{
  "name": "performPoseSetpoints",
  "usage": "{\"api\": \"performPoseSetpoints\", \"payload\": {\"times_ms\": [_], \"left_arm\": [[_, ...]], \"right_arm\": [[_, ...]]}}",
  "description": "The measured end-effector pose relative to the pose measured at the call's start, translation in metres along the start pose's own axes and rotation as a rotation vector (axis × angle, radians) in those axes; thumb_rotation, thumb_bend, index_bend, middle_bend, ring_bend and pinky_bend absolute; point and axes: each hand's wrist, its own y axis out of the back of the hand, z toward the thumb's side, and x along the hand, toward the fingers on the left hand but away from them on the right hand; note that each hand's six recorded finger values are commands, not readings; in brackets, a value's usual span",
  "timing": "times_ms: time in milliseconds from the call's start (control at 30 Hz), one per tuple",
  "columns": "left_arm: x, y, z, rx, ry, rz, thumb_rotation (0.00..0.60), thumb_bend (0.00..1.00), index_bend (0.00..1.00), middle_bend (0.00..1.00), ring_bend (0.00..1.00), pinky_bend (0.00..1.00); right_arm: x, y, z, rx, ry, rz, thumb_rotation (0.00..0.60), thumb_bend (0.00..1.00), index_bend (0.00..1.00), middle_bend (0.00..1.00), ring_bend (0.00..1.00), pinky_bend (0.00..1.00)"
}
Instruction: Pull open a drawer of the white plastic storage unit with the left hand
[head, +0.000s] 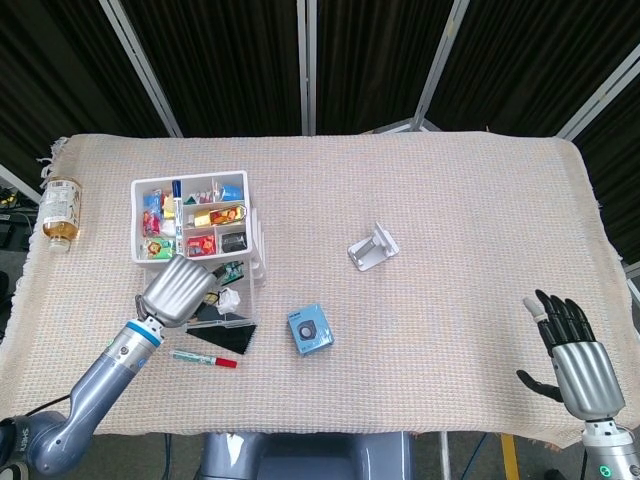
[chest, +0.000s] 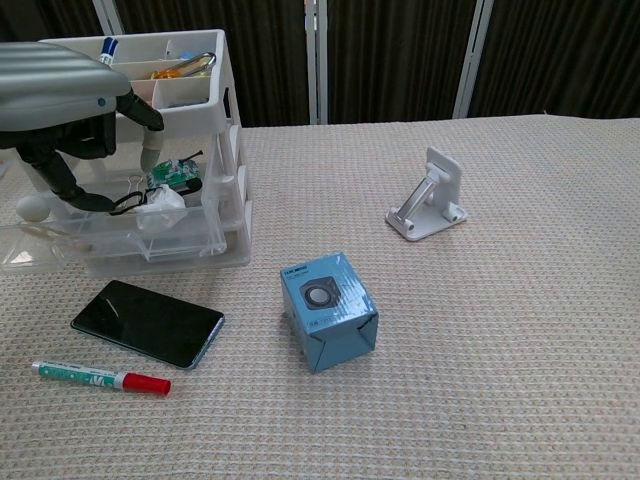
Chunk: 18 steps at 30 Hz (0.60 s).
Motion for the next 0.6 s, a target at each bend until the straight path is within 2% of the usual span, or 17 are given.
{"api": "performPoseSetpoints", "payload": {"times_ms": [267,333,500,600], "left_arm": [[0.01,-0.005,0.013,0.003,-0.008,-0.01,0.6,0.24,0.48,0.98,0.92,0.76],[0.012,-0.006,0.015,0.006,-0.009,-0.012,0.6,0.27,0.5,0.98,0.92,0.76],[0.015,-0.006,0.018,0.004,-0.003,-0.005,0.6,0.47,0.56,0.98,0.92,0.76],[0.015,-0.007,0.019,0.004,-0.003,-0.007,0.6,0.53,0.58,0.99,0.92,0.76]], "right_arm": [[-0.001,0.002,-0.001,-0.009,-0.002,0.0,0.6,0.01,0.0,0.0,0.0,0.0],[-0.001,0.002,-0.001,-0.009,-0.002,0.0,0.6,0.01,0.0,0.0,0.0,0.0],[-0.001,0.001,-0.001,-0.009,-0.001,0.004,0.6,0.01,0.0,0.0,0.0,0.0],[-0.001,0.0,-0.001,-0.008,0.0,0.008,0.6,0.01,0.0,0.0,0.0,0.0]]}}
